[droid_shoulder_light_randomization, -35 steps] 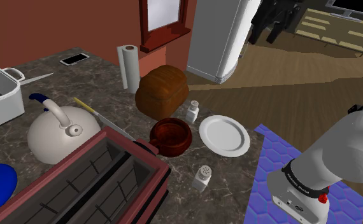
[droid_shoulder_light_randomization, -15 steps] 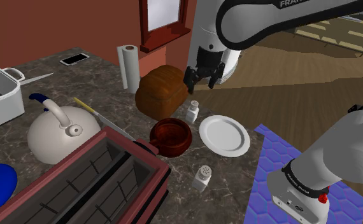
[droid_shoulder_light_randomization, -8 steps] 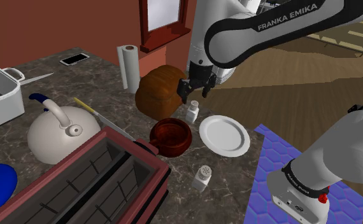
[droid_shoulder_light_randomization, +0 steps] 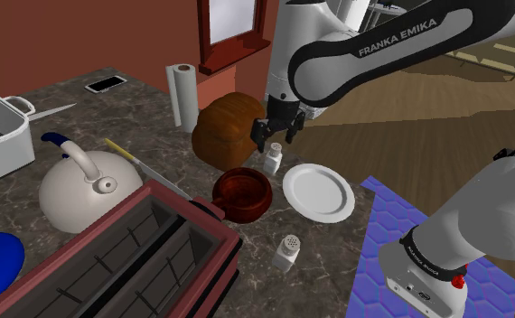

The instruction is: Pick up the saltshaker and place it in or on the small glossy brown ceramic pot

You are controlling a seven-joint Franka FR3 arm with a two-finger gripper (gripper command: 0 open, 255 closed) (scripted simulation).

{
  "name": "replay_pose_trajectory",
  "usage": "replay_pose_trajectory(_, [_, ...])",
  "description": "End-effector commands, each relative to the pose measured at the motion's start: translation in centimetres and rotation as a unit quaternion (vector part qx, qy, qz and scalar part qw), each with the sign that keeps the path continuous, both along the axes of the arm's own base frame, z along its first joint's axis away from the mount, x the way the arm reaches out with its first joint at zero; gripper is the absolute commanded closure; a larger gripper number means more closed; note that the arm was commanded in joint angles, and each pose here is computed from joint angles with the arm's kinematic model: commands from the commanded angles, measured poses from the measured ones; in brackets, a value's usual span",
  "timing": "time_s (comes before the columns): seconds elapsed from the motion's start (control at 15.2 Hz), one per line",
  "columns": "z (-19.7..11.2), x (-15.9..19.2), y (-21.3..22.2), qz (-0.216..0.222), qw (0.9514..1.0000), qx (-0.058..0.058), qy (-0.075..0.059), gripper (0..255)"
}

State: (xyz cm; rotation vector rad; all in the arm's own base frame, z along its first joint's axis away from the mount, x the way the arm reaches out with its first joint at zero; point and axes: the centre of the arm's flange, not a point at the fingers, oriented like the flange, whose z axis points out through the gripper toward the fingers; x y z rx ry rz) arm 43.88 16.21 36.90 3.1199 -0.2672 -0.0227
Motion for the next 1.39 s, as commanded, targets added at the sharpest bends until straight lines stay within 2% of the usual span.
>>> replay_pose_trajectory(0.0, [0.0,0.0,0.0,0.0,1.0,0.0,0.0,0])
replay_pose_trajectory(0.07, [0.0,0.0,0.0,0.0,1.0,0.0,0.0,0])
replay_pose_trajectory(0.13, [0.0,0.0,0.0,0.0,1.0,0.0,0.0,255])
replay_pose_trajectory(0.73, [0.0,0.0,0.0,0.0,1.0,0.0,0.0,255])
replay_pose_trajectory(1.32, [4.7,0.0,0.0,0.0,1.0,0.0,0.0,255])
